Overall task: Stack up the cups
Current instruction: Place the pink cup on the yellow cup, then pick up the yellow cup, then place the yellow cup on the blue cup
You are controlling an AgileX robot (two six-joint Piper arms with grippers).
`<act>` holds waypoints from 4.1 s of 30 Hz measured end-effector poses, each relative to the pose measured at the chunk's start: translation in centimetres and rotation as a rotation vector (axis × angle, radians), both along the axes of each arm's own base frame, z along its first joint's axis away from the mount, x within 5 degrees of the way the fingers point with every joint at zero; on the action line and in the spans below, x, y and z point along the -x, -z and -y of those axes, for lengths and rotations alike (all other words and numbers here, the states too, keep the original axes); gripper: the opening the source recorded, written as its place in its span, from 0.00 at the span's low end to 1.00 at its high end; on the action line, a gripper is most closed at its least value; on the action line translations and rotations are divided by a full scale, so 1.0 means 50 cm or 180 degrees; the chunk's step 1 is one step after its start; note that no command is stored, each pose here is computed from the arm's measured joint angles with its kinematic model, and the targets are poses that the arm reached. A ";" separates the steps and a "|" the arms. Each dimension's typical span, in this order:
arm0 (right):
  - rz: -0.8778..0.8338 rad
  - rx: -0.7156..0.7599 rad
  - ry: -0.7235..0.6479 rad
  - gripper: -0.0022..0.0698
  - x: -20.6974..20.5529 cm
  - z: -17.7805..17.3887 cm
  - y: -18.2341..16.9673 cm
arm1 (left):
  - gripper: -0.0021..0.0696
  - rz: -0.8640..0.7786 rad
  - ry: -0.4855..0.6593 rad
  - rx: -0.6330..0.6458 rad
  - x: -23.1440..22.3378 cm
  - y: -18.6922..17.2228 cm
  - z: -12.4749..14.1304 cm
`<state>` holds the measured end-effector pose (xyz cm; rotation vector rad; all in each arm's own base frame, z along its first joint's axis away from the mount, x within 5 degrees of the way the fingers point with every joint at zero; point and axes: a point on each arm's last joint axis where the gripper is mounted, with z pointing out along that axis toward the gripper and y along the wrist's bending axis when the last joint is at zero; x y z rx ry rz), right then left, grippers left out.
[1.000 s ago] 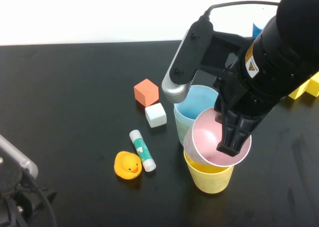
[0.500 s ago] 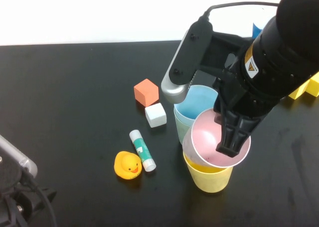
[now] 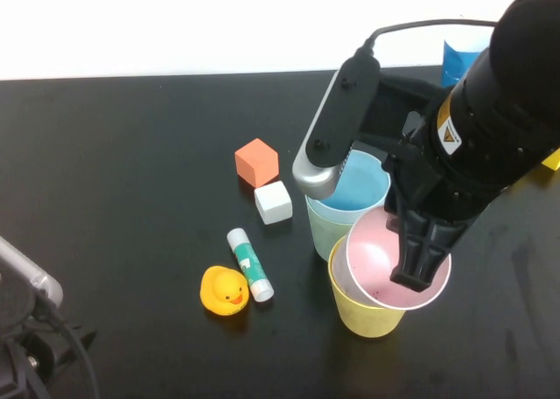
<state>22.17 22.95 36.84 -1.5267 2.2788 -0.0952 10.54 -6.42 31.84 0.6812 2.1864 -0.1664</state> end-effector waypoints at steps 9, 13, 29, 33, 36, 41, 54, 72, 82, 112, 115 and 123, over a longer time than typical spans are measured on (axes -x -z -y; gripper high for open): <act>0.0050 0.0062 0.0172 0.36 -0.020 0.015 0.004 | 0.03 -0.0011 -0.0028 0.0024 0.000 0.000 0.000; 0.0142 0.0137 0.0239 0.41 -0.029 0.023 0.002 | 0.03 -0.0014 -0.0037 0.0031 0.000 0.000 0.000; -0.0254 -0.0254 0.0530 0.42 -0.047 0.044 0.007 | 0.03 0.0064 -0.0029 0.0109 -0.002 -0.005 0.002; -0.0355 -0.0341 0.0461 0.42 -0.042 0.038 0.007 | 0.03 0.0064 -0.0029 0.0109 -0.002 -0.005 0.002; -0.0410 -0.0388 0.0395 0.42 -0.038 0.035 0.008 | 0.03 0.0064 -0.0029 0.0109 -0.002 -0.005 0.002; -0.0477 -0.0349 0.0347 0.42 -0.045 0.026 0.022 | 0.03 0.0064 -0.0029 0.0109 -0.002 -0.005 0.002; -0.0833 0.0061 0.0129 0.20 -0.099 -0.024 0.144 | 0.03 0.0074 -0.0030 0.0096 -0.003 -0.005 0.002; 0.0455 -0.0430 0.0064 0.12 -0.022 0.078 -0.119 | 0.03 0.0183 -0.0017 0.0090 -0.006 -0.009 0.002; 0.0472 -0.0187 0.0171 0.12 -0.137 0.002 -0.068 | 0.03 0.0183 -0.0017 0.0090 -0.006 -0.009 0.002; 0.0234 -0.0234 0.0158 0.13 -0.171 -0.038 -0.024 | 0.03 0.0297 -0.0021 -0.0022 -0.010 -0.012 -0.002; 0.0178 -0.0295 0.0144 0.13 -0.168 -0.042 -0.023 | 0.03 0.0301 -0.0021 -0.0028 -0.011 -0.012 -0.002; 0.0131 -0.0348 0.0139 0.13 -0.165 -0.045 -0.023 | 0.03 0.0303 -0.0027 -0.0015 -0.011 -0.012 -0.002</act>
